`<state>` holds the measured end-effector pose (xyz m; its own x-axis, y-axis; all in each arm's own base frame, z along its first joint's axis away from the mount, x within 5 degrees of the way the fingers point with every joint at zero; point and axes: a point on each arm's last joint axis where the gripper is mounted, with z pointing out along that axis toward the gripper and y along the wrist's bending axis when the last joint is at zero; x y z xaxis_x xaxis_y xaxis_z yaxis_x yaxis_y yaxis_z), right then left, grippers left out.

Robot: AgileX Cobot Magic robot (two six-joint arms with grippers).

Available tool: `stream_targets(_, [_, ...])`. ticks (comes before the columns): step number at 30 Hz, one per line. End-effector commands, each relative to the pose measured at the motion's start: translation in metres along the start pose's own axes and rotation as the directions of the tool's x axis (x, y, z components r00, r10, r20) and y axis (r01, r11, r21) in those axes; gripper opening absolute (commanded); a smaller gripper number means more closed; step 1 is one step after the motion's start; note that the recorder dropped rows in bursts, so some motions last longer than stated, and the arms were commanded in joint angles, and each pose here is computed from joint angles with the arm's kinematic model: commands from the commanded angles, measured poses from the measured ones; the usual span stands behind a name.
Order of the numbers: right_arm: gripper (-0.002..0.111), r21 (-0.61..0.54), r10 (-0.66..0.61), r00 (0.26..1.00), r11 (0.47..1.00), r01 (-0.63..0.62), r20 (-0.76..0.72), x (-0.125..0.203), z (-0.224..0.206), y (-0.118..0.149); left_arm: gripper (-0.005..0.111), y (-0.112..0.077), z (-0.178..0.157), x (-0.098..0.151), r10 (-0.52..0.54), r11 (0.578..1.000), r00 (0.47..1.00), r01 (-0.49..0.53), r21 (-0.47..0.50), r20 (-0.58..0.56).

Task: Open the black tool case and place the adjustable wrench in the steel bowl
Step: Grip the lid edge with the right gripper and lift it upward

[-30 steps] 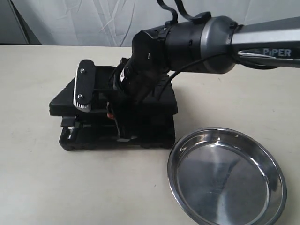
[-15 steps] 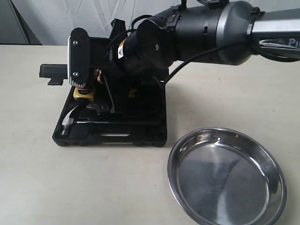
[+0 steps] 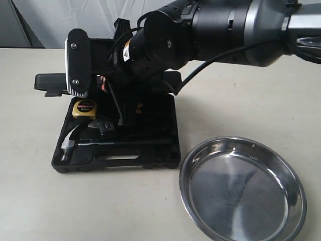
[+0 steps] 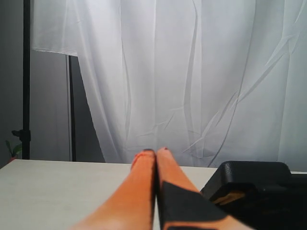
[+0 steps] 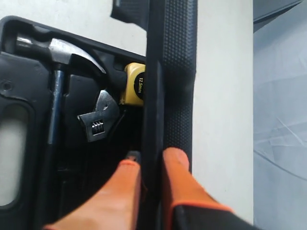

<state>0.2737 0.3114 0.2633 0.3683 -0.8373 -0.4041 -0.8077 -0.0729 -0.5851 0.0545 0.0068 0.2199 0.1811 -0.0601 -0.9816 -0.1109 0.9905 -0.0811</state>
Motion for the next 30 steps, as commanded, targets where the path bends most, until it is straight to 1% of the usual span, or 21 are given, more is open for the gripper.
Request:
stream_targets(1, [-0.001,0.014,-0.007,1.000,1.000,0.007,0.011,-0.005,-0.015,-0.004,0.000,0.000,0.000,-0.001,0.000,1.000,1.000,0.000,0.002,0.004])
stream_targets(7, [-0.001,0.114,-0.036,0.998,0.993,0.029,0.058,-0.010,-0.016,-0.013,0.000,0.000,0.000,-0.001,0.000,1.000,1.000,0.000,0.002,0.004])
stream_targets(13, [-0.001,0.227,-0.099,0.991,0.971,0.076,0.094,-0.014,-0.017,-0.023,0.000,0.000,0.000,-0.001,0.000,1.000,1.000,0.000,0.002,0.004])
stream_targets(16, [-0.001,0.252,-0.126,0.987,0.963,0.098,0.097,-0.014,-0.013,-0.024,0.000,0.000,0.000,-0.001,0.000,1.000,1.000,0.000,0.002,0.004])
stream_targets(18, [-0.001,0.249,-0.140,0.986,0.962,0.116,0.085,-0.012,-0.006,-0.023,0.000,0.000,0.000,-0.001,0.000,1.000,1.000,0.000,0.002,0.004])
stream_targets(23, [-0.001,0.248,-0.131,0.989,0.962,0.110,0.071,-0.003,0.006,-0.024,0.000,0.000,0.000,-0.001,0.000,1.000,1.000,0.000,0.002,0.004])
stream_targets(30, [-0.001,0.350,-0.122,0.987,0.933,0.079,0.102,0.006,0.003,-0.040,0.000,0.000,0.000,-0.001,0.000,1.000,1.000,0.000,0.002,0.004])
